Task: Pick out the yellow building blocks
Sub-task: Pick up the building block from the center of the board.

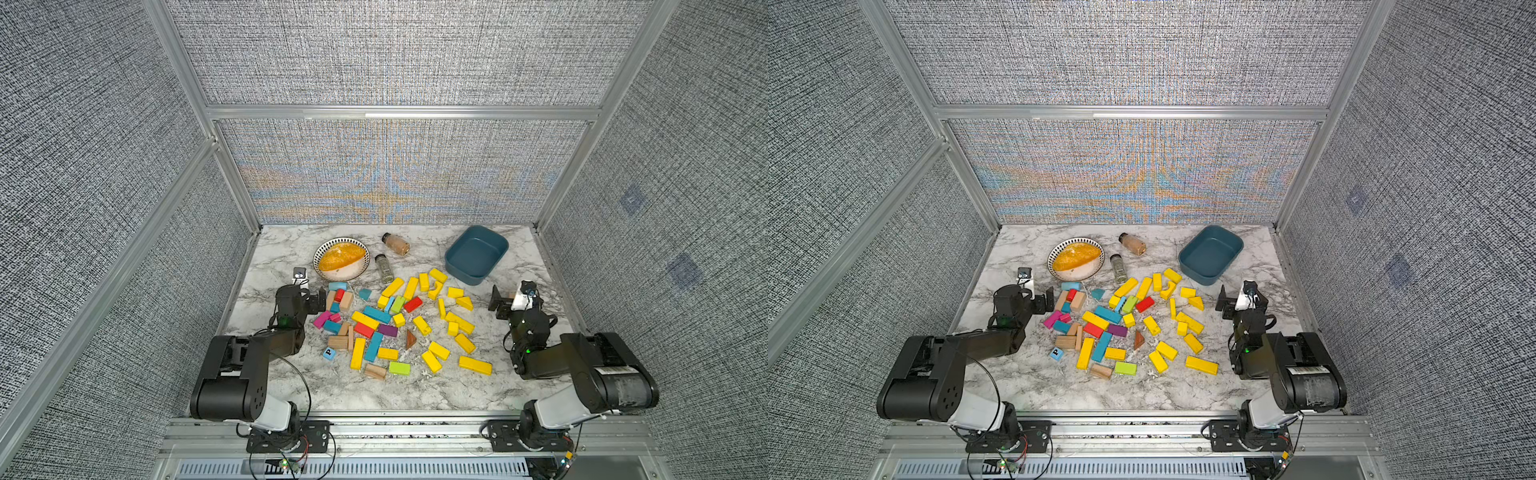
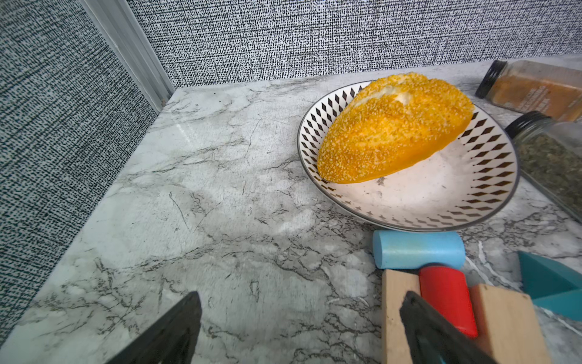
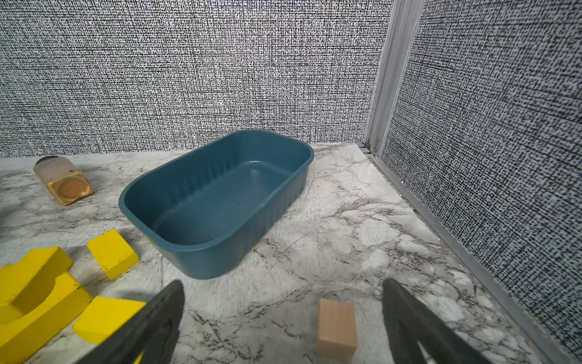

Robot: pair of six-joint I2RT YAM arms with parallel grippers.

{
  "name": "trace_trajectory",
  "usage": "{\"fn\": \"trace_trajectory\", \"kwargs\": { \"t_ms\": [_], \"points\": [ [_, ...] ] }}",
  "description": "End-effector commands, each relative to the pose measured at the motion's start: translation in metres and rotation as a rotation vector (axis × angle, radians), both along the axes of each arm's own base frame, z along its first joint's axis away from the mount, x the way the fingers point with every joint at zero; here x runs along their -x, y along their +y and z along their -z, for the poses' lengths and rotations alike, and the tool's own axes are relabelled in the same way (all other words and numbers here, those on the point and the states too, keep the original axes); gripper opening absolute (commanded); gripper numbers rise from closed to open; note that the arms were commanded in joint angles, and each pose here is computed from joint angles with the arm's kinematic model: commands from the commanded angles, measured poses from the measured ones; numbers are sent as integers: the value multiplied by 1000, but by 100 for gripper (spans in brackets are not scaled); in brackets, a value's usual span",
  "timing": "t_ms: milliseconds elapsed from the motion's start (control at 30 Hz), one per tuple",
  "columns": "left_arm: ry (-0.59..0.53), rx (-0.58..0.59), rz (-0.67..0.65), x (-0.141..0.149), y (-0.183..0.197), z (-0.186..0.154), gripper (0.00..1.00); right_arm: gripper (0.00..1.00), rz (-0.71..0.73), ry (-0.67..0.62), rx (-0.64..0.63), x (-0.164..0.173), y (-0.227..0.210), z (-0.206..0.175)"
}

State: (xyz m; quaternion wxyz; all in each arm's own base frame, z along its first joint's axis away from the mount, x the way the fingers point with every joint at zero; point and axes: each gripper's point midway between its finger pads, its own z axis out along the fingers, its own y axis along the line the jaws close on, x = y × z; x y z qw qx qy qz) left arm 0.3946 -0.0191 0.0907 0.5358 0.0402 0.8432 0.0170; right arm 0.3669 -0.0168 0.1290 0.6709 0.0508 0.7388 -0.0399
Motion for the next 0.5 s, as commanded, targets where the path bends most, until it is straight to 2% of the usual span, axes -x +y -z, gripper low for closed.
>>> {"fn": "trace_trajectory", "kwargs": {
  "t_ms": [0, 100, 233, 367, 467],
  "points": [
    [-38, 8, 11, -1, -2, -22, 100, 92, -11, -26, 14, 3, 2, -10],
    [-32, 0, -40, 5, 7, -56, 100, 92, -15, 6, 17, -5, 4, -35],
    [-80, 77, -81, 16, 9, -98, 100, 91, 2, 86, -119, -17, 5, -61],
    [-13, 207, -76, 30, -1, -104, 100, 90, -50, 306, -279, -18, 28, -46],
    [60, 311, -42, 42, -14, -96, 100, 89, -154, 446, -271, -11, 64, -34]
  ]
}}
